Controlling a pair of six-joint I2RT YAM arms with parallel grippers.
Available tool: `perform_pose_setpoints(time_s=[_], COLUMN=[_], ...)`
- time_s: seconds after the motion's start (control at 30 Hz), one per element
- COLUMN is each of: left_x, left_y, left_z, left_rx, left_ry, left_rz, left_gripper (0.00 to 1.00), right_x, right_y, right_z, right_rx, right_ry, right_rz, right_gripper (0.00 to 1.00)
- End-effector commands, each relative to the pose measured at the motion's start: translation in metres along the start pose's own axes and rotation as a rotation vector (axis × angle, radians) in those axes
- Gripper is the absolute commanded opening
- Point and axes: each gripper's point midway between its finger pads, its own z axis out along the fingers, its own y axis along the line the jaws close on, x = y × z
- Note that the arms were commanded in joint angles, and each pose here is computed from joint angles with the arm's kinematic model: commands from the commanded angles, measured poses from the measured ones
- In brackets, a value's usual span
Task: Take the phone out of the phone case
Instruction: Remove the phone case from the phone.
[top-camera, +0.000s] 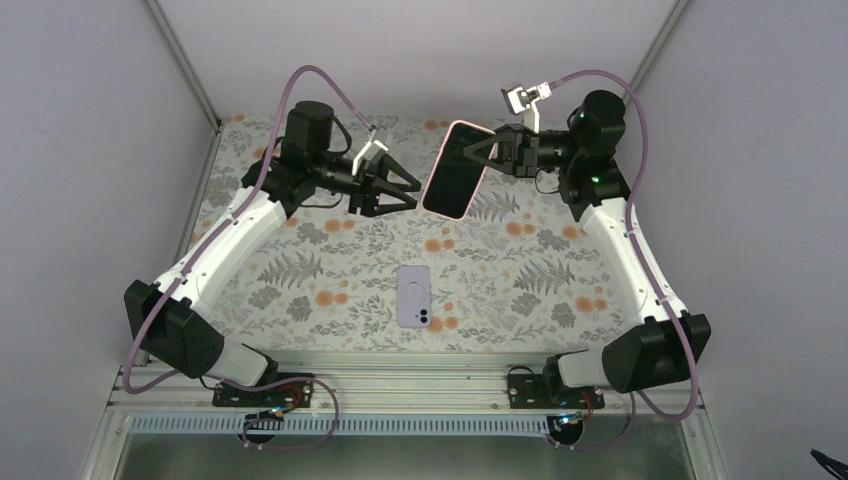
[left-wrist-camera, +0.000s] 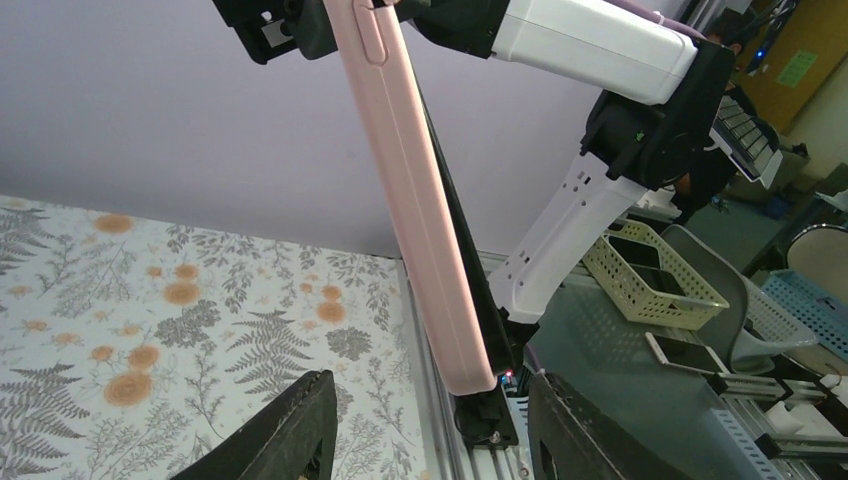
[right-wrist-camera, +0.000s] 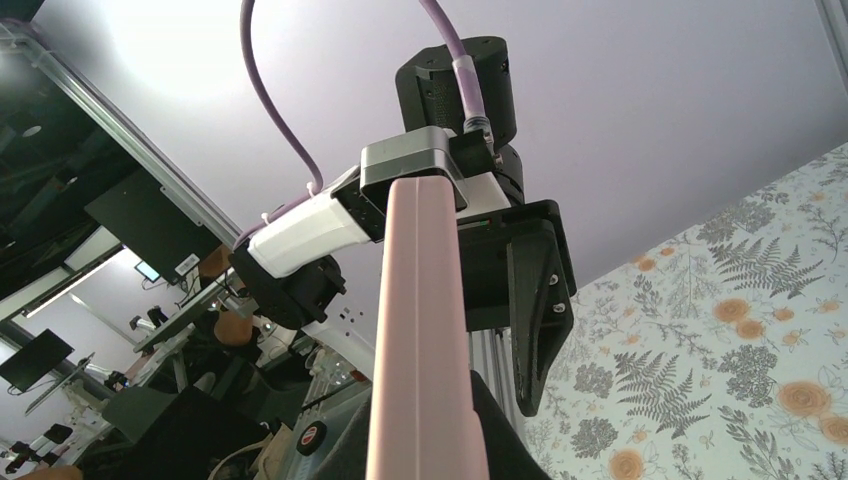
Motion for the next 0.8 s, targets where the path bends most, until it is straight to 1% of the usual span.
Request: perform_pose_setpoints(time_s=[0.0,0.37,0.77], left_x=[-0.007,-0.006,0.0], left_y=[-0.004,0.0,0.02], left_z=[0.005,0.01,0.013], left_rx=[0.011,0.017,-0.044], left_ry=[-0.004,-0.002,0.002], left_rz=[0.034,0.015,-0.037], left_gripper=[0.49,0.47,0.41], right_x=[-0.006,-0.006,-0.002], right_y=[0.009,0.01,0.015], right_z=[-0.003,-0.003,-0.002], right_rx=[0.003,0.004,-0.018], right_ry=[-0.014,-0.013,0.006], right_rz=[-0.038,-0.04,-0.048], right_gripper=[0.04,0.04,0.04])
